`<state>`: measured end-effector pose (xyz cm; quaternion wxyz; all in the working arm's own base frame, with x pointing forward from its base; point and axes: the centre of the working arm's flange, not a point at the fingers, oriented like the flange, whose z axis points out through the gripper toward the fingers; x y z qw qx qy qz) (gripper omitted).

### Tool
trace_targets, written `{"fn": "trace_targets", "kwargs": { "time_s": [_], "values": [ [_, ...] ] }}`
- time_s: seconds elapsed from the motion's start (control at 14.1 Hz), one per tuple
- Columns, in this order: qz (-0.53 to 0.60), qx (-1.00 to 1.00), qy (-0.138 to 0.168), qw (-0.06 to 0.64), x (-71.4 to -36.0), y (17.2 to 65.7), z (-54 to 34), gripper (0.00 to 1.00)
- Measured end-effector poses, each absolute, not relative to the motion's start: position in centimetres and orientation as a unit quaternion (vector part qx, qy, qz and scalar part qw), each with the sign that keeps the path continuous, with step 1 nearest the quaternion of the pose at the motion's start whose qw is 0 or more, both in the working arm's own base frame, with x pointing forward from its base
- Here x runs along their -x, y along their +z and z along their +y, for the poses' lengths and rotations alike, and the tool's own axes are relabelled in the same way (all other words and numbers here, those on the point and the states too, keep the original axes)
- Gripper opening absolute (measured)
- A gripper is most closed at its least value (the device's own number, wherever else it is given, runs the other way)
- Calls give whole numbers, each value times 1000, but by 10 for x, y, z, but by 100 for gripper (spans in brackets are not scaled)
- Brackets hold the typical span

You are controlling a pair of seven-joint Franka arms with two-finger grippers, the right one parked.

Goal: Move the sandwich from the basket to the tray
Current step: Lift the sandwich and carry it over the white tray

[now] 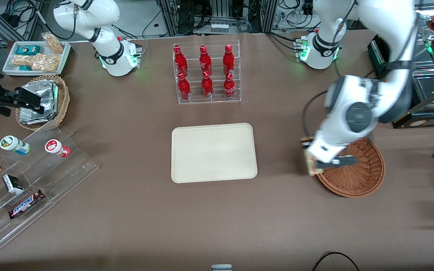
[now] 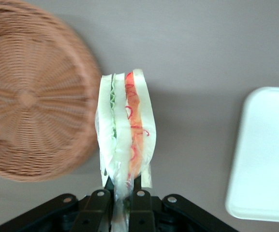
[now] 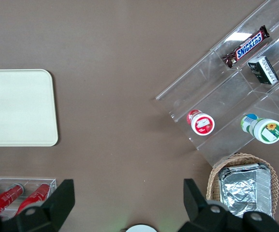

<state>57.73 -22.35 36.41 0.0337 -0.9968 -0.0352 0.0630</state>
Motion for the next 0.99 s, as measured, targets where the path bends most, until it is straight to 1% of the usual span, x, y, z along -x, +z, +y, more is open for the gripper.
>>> {"fn": "trace_targets", "kwargs": {
  "time_s": [0.14, 0.28, 0.5, 0.71, 0.99],
  "values": [
    [-24, 997, 67, 32, -565, 345, -288, 13],
    [-17, 998, 64, 1, -553, 327, -348, 13],
    [-7, 999, 38, -38, -527, 307, -422, 13],
    [-4, 998, 24, -51, -499, 291, -477, 13],
    [-17, 998, 12, -65, -481, 277, -518, 13]
  ]
}}
